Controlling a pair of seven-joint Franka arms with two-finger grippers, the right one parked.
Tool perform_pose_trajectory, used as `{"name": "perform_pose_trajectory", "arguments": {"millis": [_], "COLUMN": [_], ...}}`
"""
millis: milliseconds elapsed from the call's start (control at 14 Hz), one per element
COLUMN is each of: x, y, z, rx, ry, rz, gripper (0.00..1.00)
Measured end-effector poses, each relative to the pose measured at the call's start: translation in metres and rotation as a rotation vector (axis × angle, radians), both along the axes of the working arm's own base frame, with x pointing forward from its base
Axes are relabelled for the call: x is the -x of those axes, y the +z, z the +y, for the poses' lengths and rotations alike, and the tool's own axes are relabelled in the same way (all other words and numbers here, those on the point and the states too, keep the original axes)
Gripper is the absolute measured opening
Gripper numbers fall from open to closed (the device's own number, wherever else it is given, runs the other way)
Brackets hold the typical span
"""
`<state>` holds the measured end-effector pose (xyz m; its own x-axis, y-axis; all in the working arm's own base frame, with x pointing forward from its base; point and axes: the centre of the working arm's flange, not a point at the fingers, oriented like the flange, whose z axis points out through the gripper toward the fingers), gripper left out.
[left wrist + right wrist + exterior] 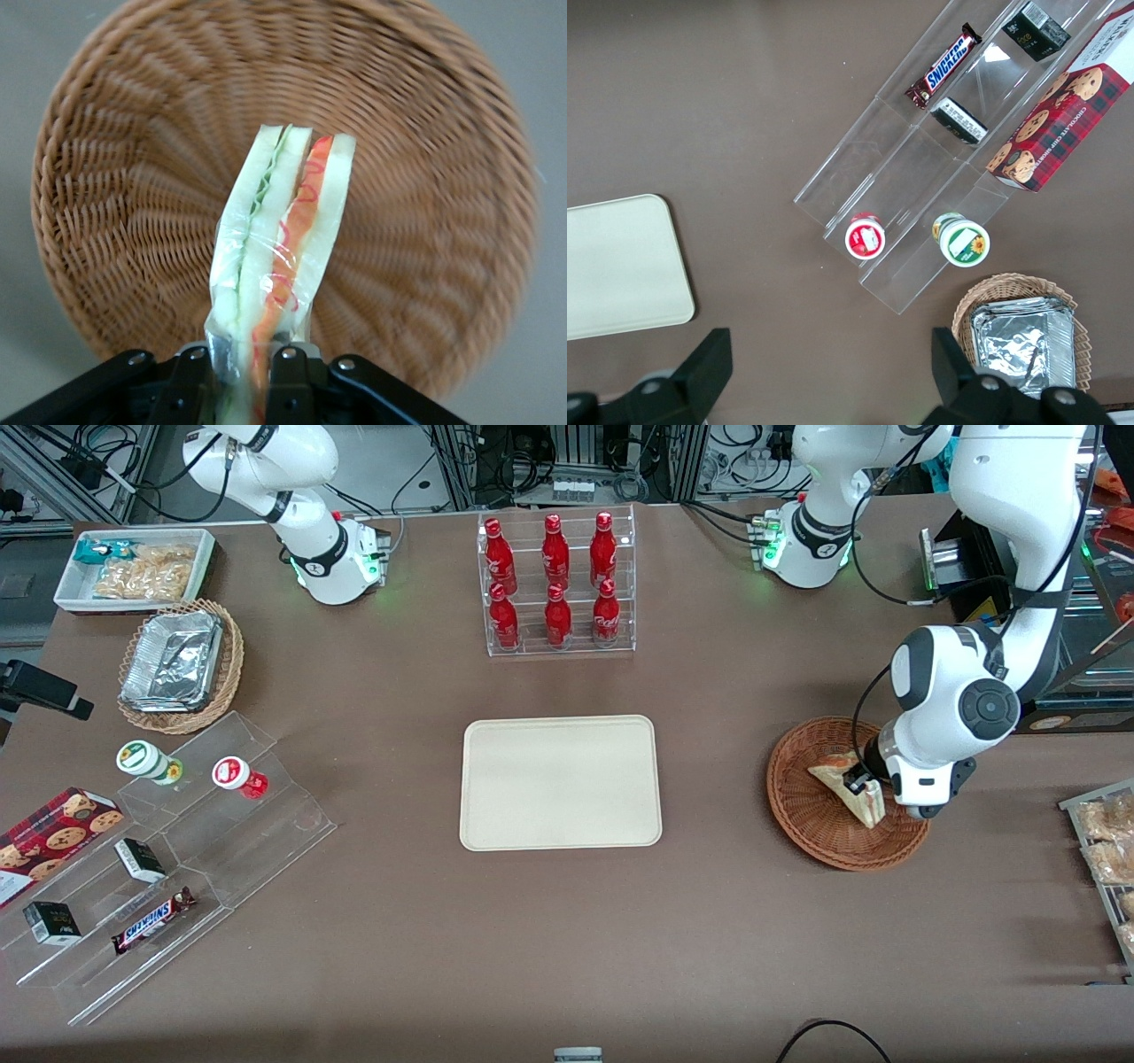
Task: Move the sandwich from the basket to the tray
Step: 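Lift the sandwich and carry it with the left gripper over the cream tray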
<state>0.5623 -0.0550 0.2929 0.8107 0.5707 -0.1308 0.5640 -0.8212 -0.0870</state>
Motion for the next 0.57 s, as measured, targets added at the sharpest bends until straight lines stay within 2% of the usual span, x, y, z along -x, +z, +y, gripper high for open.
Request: {"name": "perform_pose_trajectory", "arguments": {"millis": [143,214,429,571], "x": [-0.012,-0.015,-0.02,-0.019], "y": [0.036,0.05,0.051,0.031], "z": [-0.045,-0.072,-0.165,-0.225], "rx": [0.038,0.049,0.064,0.068], "ry": [-0.243,-0.319,-0.444,-0.451], "rz": [0.045,0.052,0.043,0.052], "gripper": [0.15,0.15,0.15,0.15]}}
